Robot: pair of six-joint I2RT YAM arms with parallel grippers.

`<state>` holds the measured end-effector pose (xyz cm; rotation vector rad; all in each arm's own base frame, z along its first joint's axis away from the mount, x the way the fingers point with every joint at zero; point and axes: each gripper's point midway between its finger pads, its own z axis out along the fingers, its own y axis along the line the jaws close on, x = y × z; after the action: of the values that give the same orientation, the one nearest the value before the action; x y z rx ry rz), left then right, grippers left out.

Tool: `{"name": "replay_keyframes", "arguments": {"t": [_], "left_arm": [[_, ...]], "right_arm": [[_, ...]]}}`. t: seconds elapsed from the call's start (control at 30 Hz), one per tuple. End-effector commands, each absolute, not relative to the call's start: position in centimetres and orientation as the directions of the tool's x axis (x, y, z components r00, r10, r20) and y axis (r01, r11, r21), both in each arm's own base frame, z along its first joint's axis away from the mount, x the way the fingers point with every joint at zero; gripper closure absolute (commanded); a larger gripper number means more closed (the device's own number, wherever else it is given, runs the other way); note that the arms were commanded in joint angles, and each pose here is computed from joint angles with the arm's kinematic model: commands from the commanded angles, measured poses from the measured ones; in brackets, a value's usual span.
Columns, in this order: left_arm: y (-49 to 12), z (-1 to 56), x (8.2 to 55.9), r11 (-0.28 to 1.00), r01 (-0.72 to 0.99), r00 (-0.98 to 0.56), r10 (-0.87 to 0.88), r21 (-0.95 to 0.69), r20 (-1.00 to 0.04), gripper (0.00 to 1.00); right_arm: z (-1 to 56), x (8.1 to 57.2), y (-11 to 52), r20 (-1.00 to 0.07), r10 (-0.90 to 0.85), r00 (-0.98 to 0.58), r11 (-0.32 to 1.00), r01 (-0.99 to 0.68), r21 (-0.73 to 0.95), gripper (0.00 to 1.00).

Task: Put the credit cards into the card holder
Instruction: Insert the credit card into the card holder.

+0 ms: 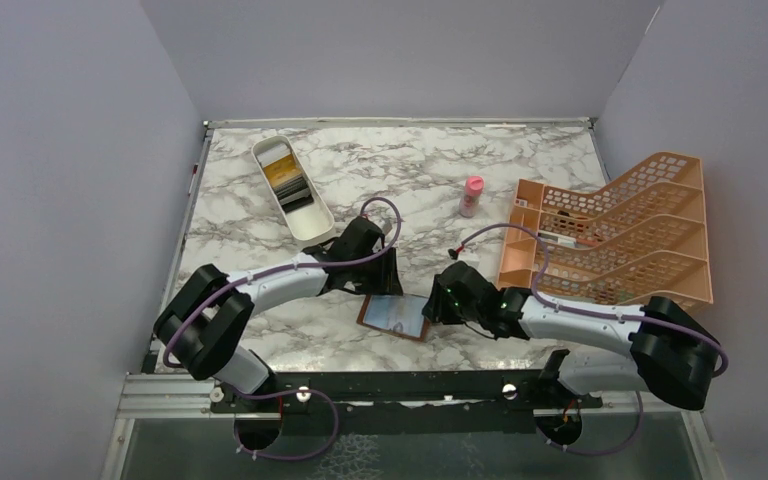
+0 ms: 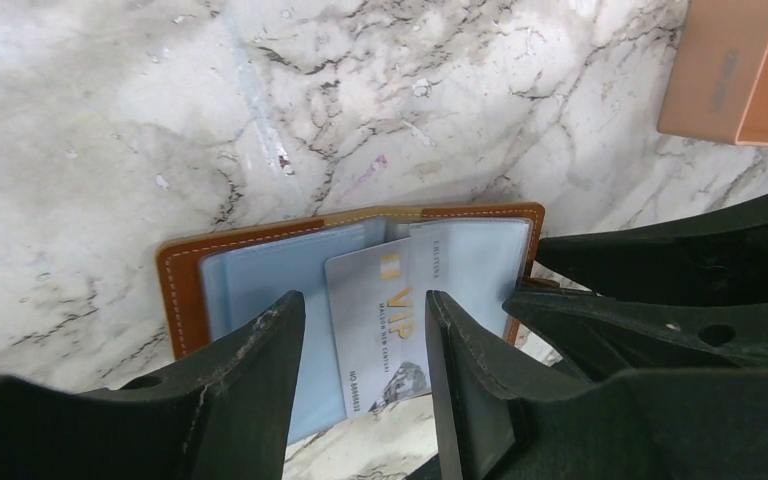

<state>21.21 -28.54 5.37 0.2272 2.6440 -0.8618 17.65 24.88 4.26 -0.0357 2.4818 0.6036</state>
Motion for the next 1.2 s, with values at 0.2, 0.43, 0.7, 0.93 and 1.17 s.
{"name": "replay_keyframes", "arguments": {"t": [0.2,0.43,0.7,0.93,1.17], "left_arm": [[-28.4,6.0,20.1,0.793,0.283,-0.914,0.052,-0.54,-0.401,0.49],[-29.3,5.8,19.4,0.766,0.277,-0.918,0.033,-0.581,-0.394,0.49],[-30.3,4.8,18.7,0.745,0.273,-0.927,0.034,-0.608,-0.374,0.49],[-31.6,4.5,17.9,0.728,0.273,-0.932,0.039,-0.629,-0.36,0.49],[-33.3,4.8,16.9,0.69,0.273,-0.938,0.036,-0.67,-0.345,0.49]], "right_arm": [[1.5,17.1,23.4,-0.53,0.111,-0.841,0.92,-0.115,0.375,0.66],[1.4,17.0,23.4,-0.527,0.11,-0.843,0.919,-0.116,0.377,0.67],[1.5,17.0,23.2,-0.532,0.12,-0.838,0.917,-0.111,0.382,0.67],[1.6,17.2,23.2,-0.538,0.126,-0.833,0.917,-0.109,0.383,0.67],[1.8,17.5,23.3,-0.549,0.137,-0.825,0.916,-0.105,0.386,0.68]]}}
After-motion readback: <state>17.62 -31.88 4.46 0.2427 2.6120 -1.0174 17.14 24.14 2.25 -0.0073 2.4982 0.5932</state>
